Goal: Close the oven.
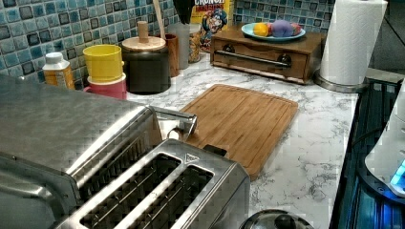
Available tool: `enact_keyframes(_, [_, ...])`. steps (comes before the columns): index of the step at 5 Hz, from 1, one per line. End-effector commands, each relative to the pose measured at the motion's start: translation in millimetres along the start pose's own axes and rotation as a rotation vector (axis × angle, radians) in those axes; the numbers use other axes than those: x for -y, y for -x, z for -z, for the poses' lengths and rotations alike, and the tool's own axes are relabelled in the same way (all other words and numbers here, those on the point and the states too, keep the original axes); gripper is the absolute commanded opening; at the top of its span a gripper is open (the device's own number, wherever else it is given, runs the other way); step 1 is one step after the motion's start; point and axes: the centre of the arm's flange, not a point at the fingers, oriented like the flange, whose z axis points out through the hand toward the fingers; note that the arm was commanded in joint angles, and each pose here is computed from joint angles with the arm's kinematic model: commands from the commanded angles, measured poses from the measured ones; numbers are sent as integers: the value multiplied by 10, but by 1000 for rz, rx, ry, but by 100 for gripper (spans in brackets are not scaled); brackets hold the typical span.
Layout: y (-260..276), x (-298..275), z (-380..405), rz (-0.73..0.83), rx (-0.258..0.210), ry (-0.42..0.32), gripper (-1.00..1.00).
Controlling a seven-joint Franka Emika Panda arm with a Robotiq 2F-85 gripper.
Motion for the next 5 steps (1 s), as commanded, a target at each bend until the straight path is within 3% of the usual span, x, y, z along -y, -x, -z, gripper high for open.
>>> enact_keyframes(1, [-141,16,-120,192,41,-119,-100])
enact_keyframes(2, [-355,-44,-234,315,28,-242,-100])
enact_keyframes(3, [-590,63,-391,414,16,-280,-100])
enact_keyframes(4, [-785,299,-529,601,37,-364,-100])
enact_keyframes(5, [-865,387,-624,717,21,-518,-100])
